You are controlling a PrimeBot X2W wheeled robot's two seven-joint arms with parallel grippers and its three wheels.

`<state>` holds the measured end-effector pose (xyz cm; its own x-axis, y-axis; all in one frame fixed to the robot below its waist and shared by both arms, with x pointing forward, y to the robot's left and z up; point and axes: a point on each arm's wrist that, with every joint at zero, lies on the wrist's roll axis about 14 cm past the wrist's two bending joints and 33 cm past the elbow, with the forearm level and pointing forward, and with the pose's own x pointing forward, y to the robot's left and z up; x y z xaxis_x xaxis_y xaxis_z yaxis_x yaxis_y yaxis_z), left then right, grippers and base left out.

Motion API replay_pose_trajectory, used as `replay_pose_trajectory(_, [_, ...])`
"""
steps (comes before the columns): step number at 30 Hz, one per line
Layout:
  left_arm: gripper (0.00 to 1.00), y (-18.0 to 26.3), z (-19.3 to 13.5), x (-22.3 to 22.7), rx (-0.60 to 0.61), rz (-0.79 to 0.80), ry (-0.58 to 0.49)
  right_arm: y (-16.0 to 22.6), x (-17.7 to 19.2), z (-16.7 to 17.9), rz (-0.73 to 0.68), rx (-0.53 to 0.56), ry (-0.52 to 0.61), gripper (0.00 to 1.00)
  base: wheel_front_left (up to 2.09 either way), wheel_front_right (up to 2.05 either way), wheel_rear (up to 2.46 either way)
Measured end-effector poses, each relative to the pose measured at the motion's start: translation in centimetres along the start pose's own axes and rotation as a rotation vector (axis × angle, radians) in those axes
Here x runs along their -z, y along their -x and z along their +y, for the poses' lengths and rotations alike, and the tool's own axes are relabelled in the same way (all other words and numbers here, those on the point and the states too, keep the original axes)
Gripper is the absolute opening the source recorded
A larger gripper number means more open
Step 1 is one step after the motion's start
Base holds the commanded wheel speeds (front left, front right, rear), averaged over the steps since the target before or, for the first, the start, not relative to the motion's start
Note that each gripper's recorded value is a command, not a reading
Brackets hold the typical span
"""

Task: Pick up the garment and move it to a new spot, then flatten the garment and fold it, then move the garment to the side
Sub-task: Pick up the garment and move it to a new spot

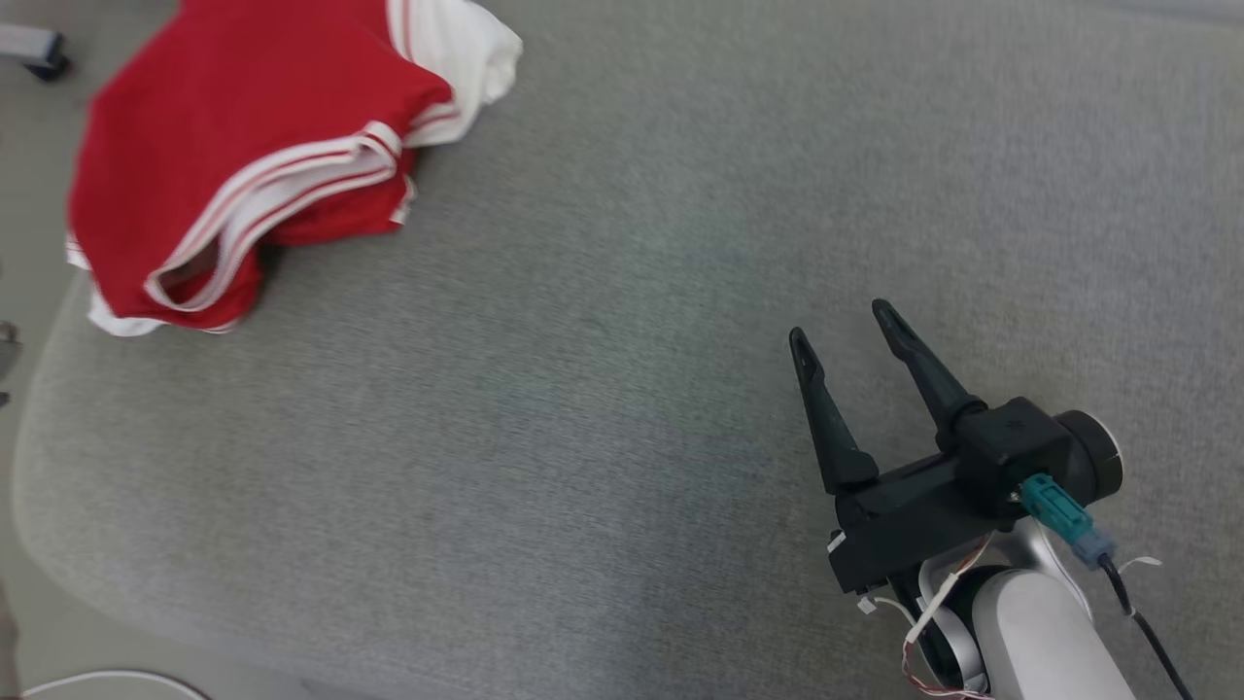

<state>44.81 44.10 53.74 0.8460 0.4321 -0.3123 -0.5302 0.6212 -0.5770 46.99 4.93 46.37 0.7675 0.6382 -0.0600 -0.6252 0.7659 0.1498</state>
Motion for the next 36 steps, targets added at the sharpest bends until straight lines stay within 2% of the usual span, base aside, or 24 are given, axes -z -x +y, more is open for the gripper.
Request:
replay_pose_trajectory(5, [1.00,-3.0,0.3,1.6,-0.054,0.043,0.035,0.4,2.6,-2.4,0.043,0.055,-0.043,1.00,0.00,0.00,0.00])
replay_pose_trajectory(10, [1.00,-5.2,0.4,5.0,-0.085,0.119,-0.002,1.1,4.8,-4.1,0.083,0.099,-0.071,1.00,0.00,0.00,0.00])
replay_pose_trajectory(24, [1.00,-8.6,0.2,12.5,-0.086,0.253,-0.039,2.4,6.1,-6.9,0.090,0.173,-0.085,1.00,0.00,0.00,0.00])
replay_pose_trajectory(25, [0.47,-8.7,0.4,12.9,-0.091,0.263,-0.051,2.5,6.1,-7.1,0.091,0.177,-0.086,1.00,0.00,0.00,0.00])
replay_pose_trajectory(26, [0.00,-8.9,0.6,13.1,-0.091,0.268,-0.056,2.5,6.1,-7.2,0.092,0.182,-0.086,1.00,0.00,0.00,0.00])
replay_pose_trajectory(31, [0.00,-9.4,0.8,13.0,-0.073,0.277,-0.078,2.7,6.0,-7.6,0.086,0.195,-0.087,1.00,0.00,0.00,0.00])
replay_pose_trajectory(36, [0.00,-9.5,0.8,10.8,-0.050,0.233,-0.093,2.6,5.8,-7.3,0.079,0.187,-0.096,1.00,0.00,0.00,0.00])
